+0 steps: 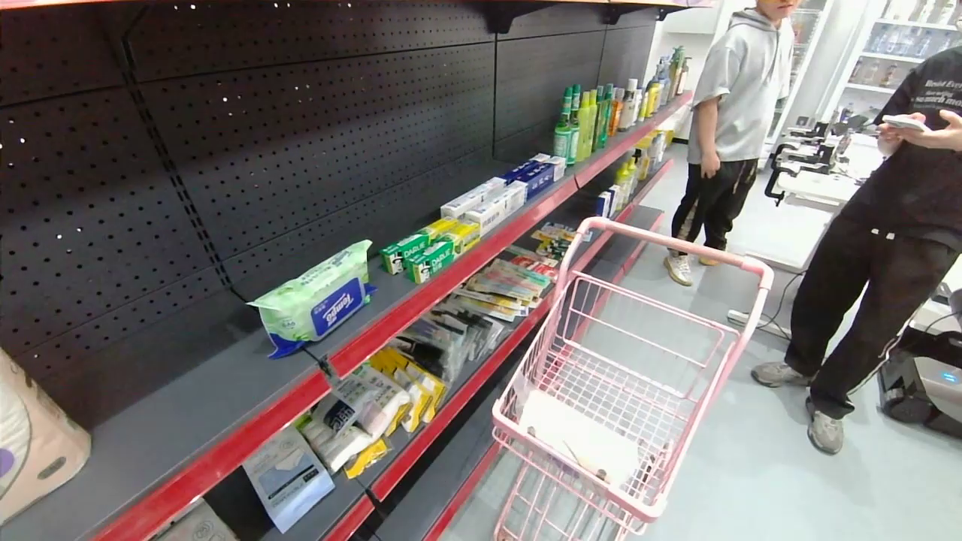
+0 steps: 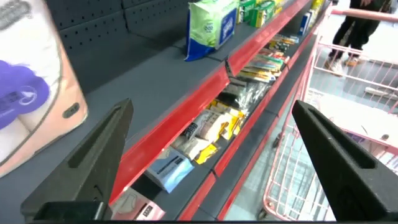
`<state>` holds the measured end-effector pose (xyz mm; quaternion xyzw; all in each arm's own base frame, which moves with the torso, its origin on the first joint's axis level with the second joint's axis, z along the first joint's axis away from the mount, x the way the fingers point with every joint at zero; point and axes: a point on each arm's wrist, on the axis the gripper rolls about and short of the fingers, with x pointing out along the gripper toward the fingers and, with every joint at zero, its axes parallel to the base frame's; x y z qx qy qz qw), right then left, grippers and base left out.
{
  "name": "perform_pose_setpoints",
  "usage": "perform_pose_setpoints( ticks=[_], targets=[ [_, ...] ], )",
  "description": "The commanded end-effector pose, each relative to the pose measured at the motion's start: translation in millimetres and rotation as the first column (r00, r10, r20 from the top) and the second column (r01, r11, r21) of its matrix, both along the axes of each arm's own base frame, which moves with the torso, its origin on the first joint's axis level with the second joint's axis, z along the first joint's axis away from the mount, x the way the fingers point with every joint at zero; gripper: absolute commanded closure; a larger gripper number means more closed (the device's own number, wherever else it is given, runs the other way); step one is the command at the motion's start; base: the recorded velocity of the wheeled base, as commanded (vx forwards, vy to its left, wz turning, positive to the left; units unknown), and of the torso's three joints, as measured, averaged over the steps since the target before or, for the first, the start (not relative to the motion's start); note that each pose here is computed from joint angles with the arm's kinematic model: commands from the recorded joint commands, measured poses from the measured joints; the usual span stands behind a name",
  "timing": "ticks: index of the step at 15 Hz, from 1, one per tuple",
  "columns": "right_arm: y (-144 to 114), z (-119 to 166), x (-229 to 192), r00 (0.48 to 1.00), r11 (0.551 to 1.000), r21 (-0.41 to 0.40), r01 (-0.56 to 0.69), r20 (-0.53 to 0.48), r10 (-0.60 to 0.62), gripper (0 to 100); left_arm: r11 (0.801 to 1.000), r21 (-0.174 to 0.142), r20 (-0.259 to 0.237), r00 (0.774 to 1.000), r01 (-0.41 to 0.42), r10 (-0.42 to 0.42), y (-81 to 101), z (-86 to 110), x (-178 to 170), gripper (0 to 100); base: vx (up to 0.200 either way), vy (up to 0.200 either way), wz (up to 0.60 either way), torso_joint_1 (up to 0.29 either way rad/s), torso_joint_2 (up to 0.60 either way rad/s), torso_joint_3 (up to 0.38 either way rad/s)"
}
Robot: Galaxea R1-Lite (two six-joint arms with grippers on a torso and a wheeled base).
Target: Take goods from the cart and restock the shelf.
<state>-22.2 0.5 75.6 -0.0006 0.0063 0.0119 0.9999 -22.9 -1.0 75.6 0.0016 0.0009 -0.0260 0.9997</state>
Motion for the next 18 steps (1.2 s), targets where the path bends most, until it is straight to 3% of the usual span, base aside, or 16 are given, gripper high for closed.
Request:
perform_pose_setpoints(
  ticks=[1,2,3,4,6,9,10,11,12,14,17,18],
  targets=[
    [0.1,22.2,2.1,1.0,1.0,-0.012,-0.019,-0.009,0.019,100,1.0,0.0,0.0,1.0,0.0,0.0,0.0,0.0,-0.1,0,0.0,0.0,0.0,0.0,0.0,0.0],
    [0.2,93.1,25.3,0.998,0.999,0.045,-0.021,-0.056,0.023,100,1.0,0.0,0.0,1.0,0.0,0.0,0.0,0.0,-0.1,0,0.0,0.0,0.0,0.0,0.0,0.0],
    [0.2,153.1,52.5,0.999,0.991,0.134,0.001,-0.038,0.004,100,1.0,0.0,0.0,1.0,0.0,0.0,0.0,0.0,-0.1,0,0.0,0.0,0.0,0.0,0.0,0.0],
    [0.9,197.9,85.9,0.999,0.988,0.154,-0.004,-0.039,0.01,100,1.0,0.0,0.0,1.0,0.0,0.0,0.0,0.0,-0.1,0,0.0,0.0,0.0,0.0,0.0,0.0],
    [-2.2,186.4,133.0,0.979,0.993,0.082,0.088,-0.189,-0.071,100,1.0,0.0,0.0,1.0,0.0,0.0,0.0,0.0,-0.1,0,0.0,0.0,0.0,0.0,0.0,0.0],
    [-7.7,157.3,193.1,0.914,0.992,-0.005,0.124,-0.389,-0.116,100,1.0,0.0,0.0,1.0,0.0,0.0,0.0,0.0,-0.1,0,0.0,0.0,0.0,0.0,0.0,0.0],
    [4.6,133.5,228.0,0.83,0.998,-0.063,0.003,-0.556,-0.038,100,1.0,0.0,0.0,1.0,0.0,0.0,0.0,0.0,-0.1,0,0.0,0.0,0.0,0.0,0.0,0.0],
    [15.2,118.9,250.7,0.776,0.996,-0.037,-0.085,-0.629,0.043,100,1.0,0.0,0.0,1.0,0.0,0.0,0.0,0.0,-0.1,0,0.0,0.0,0.0,0.0,0.0,0.0],
    [32.5,89.0,290.5,0.688,0.983,-0.002,-0.186,-0.714,0.128,100,1.0,0.0,0.0,1.0,0.0,0.0,0.0,0.0,-0.1,0,0.0,0.0,0.0,0.0,0.0,0.0],
    [71.8,56.5,327.4,0.586,0.954,0.011,-0.3,-0.787,0.193,100,1.0,0.0,0.0,1.0,0.0,0.0,0.0,0.0,-0.1,0,0.0,0.0,0.0,0.0,0.0,0.0],
    [120.1,26.2,340.3,0.385,0.861,0.022,-0.509,-0.888,0.25,100,1.0,0.0,0.0,1.0,0.0,0.0,0.0,0.0,-0.1,0,0.0,0.0,0.0,0.0,0.0,0.0],
    [120.1,26.2,340.3,0.385,0.861,0.022,-0.509,-0.888,0.25,100,1.0,0.0,0.0,1.0,0.0,0.0,0.0,0.0,-0.1,0,0.0,0.0,0.0,0.0,0.0,0.0]
  ],
)
